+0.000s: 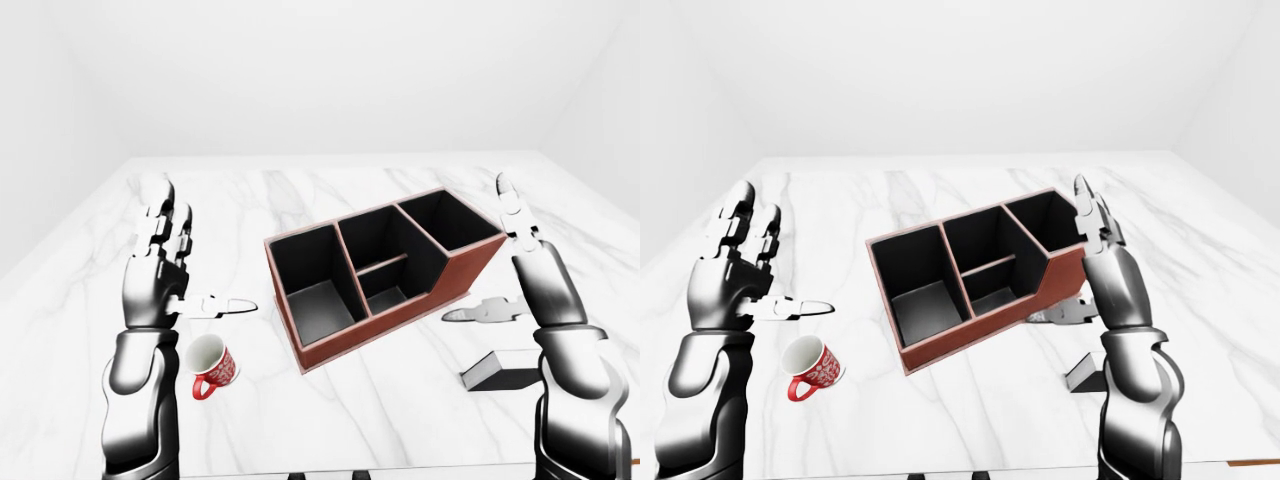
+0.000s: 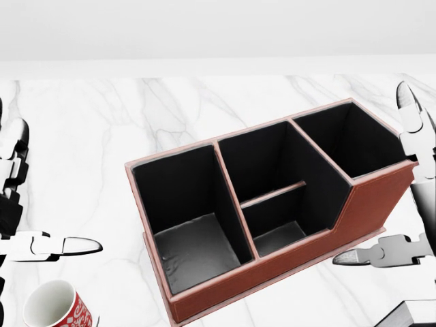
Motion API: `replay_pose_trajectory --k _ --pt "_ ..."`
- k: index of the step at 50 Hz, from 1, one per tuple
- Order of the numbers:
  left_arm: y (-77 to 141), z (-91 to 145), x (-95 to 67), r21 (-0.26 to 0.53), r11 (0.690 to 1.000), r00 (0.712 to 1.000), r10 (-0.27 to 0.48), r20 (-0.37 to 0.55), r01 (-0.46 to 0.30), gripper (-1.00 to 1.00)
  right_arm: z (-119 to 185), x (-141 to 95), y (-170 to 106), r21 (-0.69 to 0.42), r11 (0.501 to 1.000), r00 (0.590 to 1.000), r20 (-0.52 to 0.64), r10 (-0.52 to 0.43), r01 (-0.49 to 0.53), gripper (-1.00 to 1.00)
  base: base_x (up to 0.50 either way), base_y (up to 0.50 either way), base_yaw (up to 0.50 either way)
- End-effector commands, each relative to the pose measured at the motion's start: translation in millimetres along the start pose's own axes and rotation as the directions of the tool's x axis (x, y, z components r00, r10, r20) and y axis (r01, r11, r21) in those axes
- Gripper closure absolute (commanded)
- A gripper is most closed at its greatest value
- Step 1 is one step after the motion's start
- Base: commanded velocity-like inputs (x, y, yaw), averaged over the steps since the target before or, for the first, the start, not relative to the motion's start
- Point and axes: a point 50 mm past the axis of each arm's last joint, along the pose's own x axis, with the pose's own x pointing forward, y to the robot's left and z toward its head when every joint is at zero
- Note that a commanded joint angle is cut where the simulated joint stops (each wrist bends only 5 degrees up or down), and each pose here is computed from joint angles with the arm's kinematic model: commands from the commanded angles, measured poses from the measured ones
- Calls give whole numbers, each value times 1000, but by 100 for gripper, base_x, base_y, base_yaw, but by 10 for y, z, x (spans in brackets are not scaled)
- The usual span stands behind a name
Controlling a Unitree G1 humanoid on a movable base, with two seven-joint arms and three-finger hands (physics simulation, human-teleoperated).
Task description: Pick up the book and place it in the back compartment of the caddy.
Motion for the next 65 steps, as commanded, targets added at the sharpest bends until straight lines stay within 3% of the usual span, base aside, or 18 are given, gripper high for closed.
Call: replay_pose_trajectory --k 1,24,65 --pt "-2 -14 -5 2 1000 1000 -1 -7 1 -98 -142 -33 0 -70 997 996 -83 27 -33 -100 0 0 0" --pt "-16 -34 -2 5 1000 1000 -5 -16 5 -98 -344 -135 46 -151 980 971 -219 96 -131 -100 0 0 0" --pt "-53 -177 -9 3 1000 997 -14 -77 15 -98 -567 -294 161 -141 955 913 -358 195 -259 -100 0 0 0"
